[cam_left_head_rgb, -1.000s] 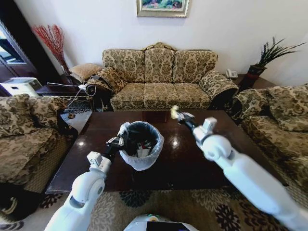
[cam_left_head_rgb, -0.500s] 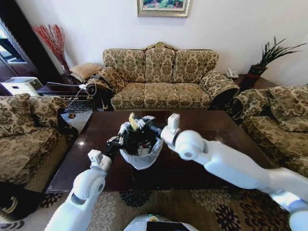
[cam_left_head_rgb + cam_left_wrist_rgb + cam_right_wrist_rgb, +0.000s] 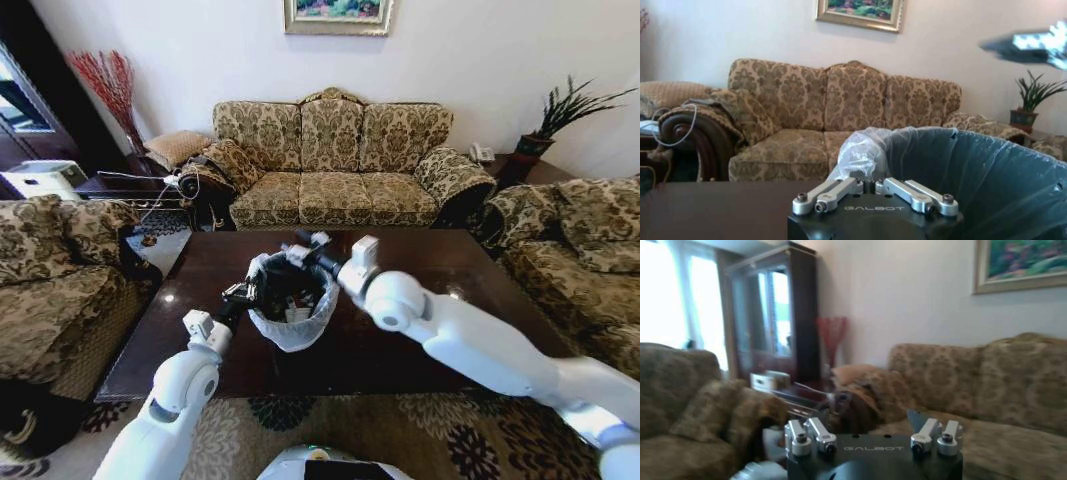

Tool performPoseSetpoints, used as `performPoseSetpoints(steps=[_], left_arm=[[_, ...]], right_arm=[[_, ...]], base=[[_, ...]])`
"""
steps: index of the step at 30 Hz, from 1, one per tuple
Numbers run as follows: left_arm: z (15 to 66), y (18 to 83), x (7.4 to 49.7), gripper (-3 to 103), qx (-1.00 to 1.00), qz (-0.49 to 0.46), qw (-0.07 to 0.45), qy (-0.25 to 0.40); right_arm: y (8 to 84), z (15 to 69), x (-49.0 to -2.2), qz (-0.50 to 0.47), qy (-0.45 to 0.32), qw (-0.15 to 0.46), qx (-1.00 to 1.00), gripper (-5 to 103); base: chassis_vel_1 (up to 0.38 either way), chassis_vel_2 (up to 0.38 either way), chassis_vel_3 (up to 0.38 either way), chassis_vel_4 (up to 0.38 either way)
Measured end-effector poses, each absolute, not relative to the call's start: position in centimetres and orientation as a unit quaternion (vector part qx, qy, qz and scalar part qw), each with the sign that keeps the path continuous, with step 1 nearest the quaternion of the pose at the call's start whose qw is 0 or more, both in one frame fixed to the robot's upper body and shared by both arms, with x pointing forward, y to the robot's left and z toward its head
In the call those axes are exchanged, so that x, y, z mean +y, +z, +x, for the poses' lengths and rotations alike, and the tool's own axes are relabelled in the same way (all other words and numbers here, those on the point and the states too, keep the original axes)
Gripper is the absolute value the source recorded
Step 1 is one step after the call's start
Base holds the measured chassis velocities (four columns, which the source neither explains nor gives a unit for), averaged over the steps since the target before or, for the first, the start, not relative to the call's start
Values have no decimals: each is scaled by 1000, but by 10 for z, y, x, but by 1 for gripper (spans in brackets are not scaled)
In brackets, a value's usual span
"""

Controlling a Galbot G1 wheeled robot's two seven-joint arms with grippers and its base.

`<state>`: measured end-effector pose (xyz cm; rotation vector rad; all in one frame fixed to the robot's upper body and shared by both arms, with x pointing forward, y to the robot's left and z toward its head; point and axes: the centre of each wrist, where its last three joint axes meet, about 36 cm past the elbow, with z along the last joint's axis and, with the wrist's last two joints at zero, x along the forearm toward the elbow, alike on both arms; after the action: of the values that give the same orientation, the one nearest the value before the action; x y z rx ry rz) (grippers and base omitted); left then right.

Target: Move to the front of the table and place the trash on the table into the trash bin.

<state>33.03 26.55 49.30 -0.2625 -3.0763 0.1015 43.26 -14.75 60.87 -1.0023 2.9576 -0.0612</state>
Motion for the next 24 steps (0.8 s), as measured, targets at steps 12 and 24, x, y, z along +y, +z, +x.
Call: performPoseSetpoints(steps=[12,24], left_arm=[[314,501,263,3,-998,-55,17,36],[311,500,264,3,-998,-50,10,44]], right_arm=[[584,398,-162,-273,-75,-14,959,100],[575,397,-163,-259,-77,-37,962,100]], base=[[3,-3,-7,4],[133,-151,-173,169]])
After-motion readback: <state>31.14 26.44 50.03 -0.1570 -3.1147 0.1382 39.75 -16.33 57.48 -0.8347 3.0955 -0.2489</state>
